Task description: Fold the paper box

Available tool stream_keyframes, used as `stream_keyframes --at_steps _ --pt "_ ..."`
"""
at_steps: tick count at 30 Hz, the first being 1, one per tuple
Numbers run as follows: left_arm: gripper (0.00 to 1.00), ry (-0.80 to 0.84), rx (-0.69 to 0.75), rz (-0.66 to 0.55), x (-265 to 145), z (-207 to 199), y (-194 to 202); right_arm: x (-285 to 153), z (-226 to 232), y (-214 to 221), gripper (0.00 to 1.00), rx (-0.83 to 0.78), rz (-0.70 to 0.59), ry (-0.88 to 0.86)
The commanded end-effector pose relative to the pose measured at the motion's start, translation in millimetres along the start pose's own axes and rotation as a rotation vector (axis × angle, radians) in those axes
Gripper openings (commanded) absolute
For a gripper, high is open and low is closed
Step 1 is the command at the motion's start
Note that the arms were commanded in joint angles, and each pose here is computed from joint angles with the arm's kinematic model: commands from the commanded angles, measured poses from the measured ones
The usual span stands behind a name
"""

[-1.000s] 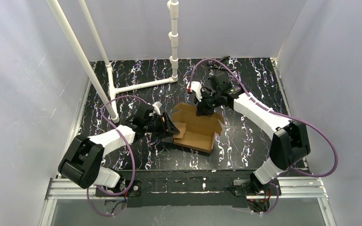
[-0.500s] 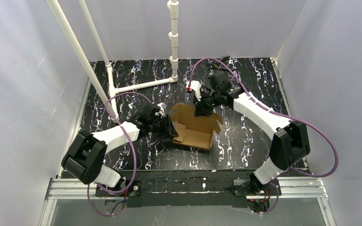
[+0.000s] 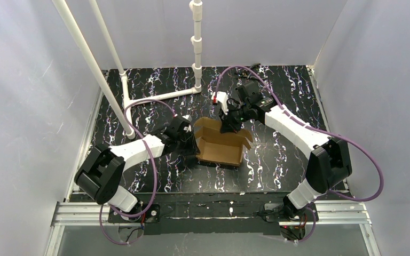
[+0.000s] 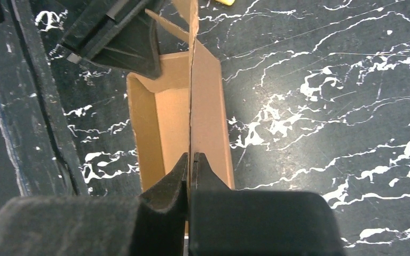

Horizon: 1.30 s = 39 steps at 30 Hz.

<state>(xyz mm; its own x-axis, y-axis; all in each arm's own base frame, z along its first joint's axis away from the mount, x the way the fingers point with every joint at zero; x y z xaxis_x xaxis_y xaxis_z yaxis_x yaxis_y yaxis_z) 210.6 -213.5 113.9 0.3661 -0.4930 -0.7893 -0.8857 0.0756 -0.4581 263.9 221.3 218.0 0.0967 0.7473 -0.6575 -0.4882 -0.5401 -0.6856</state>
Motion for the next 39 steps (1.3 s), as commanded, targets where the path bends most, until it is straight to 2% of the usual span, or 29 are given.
stream_keyframes --at_steps 1,5,9,13,19,22,27,34,39 --pt "0.00 -0.099 0.061 -0.014 -1 -5 -6 -8 19 -16 0.06 -0.009 -0.115 -0.117" --pt "0.00 -0.222 0.089 -0.047 -2 -3 -8 -6 22 -7 0.21 0.027 -0.130 -0.170" --pt "0.00 -0.275 0.099 -0.062 -4 -2 -13 -7 21 1 0.35 0.006 -0.123 -0.137" --pt "0.00 -0.288 0.118 -0.025 -1 -5 -18 -7 12 8 0.36 -0.020 -0.106 -0.044" --pt "0.20 -0.311 0.099 -0.014 3 -7 -24 -9 0 14 0.41 -0.047 -0.089 0.082" --pt "0.27 -0.317 0.081 -0.022 6 -8 -26 -11 -4 11 0.42 -0.042 -0.098 0.126" --pt "0.31 -0.306 0.045 -0.079 9 -6 -26 -15 -10 2 0.39 -0.022 -0.127 0.198" --pt "0.38 -0.209 0.059 -0.178 11 -8 -29 -15 -8 2 0.37 0.003 -0.149 0.172" --pt "0.39 -0.207 0.068 -0.198 13 -7 -32 -13 -5 3 0.27 0.012 -0.149 0.138"
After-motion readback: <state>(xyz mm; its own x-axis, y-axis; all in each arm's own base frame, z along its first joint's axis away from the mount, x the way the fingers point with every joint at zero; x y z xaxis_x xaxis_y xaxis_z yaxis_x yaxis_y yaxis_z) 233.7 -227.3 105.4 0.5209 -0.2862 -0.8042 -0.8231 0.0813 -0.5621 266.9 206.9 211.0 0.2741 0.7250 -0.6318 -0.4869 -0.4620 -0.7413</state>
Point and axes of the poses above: each gripper's point midway between its finger pads, its own x axis out along the fingers, its own z axis along the line the jaws close on, y = z × x, the point moved 8 cm from there along -x, back along the fingers, and after that the axes turned 14 degrees about x, right-handed, at the moved point
